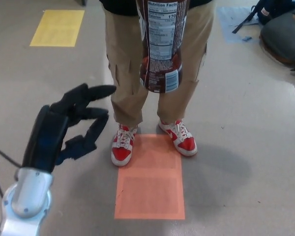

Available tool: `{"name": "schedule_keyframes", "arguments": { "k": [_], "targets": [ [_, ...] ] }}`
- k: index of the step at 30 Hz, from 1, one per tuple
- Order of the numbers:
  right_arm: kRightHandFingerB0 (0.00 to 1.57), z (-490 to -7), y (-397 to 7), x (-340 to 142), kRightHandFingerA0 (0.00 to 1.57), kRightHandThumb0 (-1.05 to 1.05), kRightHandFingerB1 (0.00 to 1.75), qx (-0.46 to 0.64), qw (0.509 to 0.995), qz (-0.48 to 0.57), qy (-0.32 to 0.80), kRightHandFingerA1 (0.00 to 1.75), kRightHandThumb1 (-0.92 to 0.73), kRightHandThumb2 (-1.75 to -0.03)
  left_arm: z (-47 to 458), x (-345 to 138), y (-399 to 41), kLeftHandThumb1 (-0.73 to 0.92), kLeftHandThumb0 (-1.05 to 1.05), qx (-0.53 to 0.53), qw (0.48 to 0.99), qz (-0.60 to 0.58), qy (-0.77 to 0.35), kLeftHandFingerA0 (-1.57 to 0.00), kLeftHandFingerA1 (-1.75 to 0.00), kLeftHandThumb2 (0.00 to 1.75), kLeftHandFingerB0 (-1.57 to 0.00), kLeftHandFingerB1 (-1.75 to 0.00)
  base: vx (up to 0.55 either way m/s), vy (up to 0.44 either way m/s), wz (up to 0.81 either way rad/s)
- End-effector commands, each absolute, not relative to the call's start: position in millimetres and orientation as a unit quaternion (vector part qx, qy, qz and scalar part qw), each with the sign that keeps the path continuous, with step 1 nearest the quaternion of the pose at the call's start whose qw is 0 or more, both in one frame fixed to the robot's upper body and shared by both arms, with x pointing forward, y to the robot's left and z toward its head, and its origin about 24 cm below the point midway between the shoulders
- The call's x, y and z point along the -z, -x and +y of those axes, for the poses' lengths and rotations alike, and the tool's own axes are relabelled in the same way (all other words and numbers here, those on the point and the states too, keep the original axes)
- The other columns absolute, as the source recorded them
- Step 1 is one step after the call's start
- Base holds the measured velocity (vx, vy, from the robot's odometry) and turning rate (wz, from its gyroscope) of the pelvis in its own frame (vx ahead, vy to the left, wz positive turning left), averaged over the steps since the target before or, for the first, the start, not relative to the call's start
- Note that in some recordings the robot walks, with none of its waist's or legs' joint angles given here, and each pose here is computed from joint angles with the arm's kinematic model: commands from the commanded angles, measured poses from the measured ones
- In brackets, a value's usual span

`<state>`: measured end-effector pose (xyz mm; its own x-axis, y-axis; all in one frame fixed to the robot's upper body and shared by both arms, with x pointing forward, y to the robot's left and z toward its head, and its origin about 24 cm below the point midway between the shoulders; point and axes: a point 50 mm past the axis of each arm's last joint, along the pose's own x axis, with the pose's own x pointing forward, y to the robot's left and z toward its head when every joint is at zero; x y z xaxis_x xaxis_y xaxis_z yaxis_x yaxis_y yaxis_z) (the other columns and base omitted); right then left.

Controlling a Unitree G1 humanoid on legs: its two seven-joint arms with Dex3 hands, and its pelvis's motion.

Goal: The robot recieved a bottle of protein shake from a person using its left hand and then shake the protein up and down 2 two times and hand it back to the person

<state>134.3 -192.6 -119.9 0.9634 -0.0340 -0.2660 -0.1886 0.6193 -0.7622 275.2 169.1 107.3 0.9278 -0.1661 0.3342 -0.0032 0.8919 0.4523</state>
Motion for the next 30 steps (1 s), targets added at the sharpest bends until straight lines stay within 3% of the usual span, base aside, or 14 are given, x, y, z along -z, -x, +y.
{"name": "schedule_keyframes", "arguments": {
  "k": [1,2,4,9,22,23,28,29,30],
  "targets": [
    [0.90,-194.4,-138.0,116.3,1.03,-0.16,0.59,-0.041,0.892,0.107,0.438,0.56,-0.72,-0.63,161.5,-114.1,-289.4,0.49,-0.69,0.133,0.980,-0.035,-0.141,-0.01,-0.25,0.84,-0.07,-0.25,0.00,0.000,0.00],
    [0.89,-193.9,-139.1,116.2,1.02,-0.16,0.59,-0.044,0.891,0.106,0.440,0.55,-0.72,-0.63,158.6,-120.6,-293.0,0.50,-0.80,0.155,0.980,-0.025,-0.126,0.00,-0.06,0.84,0.00,-0.04,0.00,0.000,0.00],
    [0.91,-192.8,-143.4,114.8,1.04,-0.15,0.60,-0.041,0.892,0.101,0.438,0.57,-0.70,-0.64,155.9,-129.3,-298.8,0.50,-0.82,0.172,0.979,-0.020,-0.111,0.00,-0.03,0.84,0.00,0.00,0.00,0.000,0.00],
    [0.90,-189.7,-155.9,111.7,1.04,-0.14,0.60,-0.038,0.892,0.094,0.440,0.57,-0.70,-0.67,147.4,-158.0,-315.8,0.46,-0.81,0.206,0.976,0.010,-0.074,0.00,0.00,0.81,0.00,0.00,0.00,0.000,0.00],
    [0.92,-187.6,-157.8,110.9,1.05,-0.16,0.59,-0.041,0.895,0.091,0.435,0.54,-0.70,-0.64,135.1,-151.6,-313.7,0.48,-0.83,0.243,0.966,0.066,-0.059,0.00,0.00,0.85,0.00,0.00,0.00,0.000,0.00],
    [0.92,-187.0,-162.6,109.0,1.06,-0.19,0.59,-0.039,0.897,0.087,0.432,0.56,-0.71,-0.65,128.5,-158.0,-318.0,0.56,-0.85,0.249,0.964,0.065,-0.060,0.00,0.00,0.57,0.00,0.00,0.00,0.000,0.00],
    [0.91,-186.0,-164.7,106.4,1.05,-0.17,0.59,-0.037,0.901,0.072,0.427,0.56,-0.70,-0.65,107.1,-174.5,-322.7,0.53,-0.85,0.262,0.961,0.073,-0.053,0.00,0.00,0.60,0.00,0.00,0.00,0.000,0.00],
    [0.90,-186.0,-165.4,106.1,1.05,-0.17,0.61,-0.036,0.901,0.071,0.427,0.57,-0.70,-0.65,103.1,-177.6,-322.8,0.43,-0.79,0.266,0.960,0.072,-0.052,0.00,0.00,0.81,0.00,-0.02,0.00,0.000,0.00],
    [0.90,-186.2,-165.6,106.2,1.05,-0.17,0.61,-0.036,0.900,0.073,0.428,0.57,-0.70,-0.65,99.8,-179.6,-322.7,0.43,-0.79,0.268,0.959,0.072,-0.050,0.00,0.00,0.81,0.00,-0.02,0.00,0.000,0.00]
  ]
}}
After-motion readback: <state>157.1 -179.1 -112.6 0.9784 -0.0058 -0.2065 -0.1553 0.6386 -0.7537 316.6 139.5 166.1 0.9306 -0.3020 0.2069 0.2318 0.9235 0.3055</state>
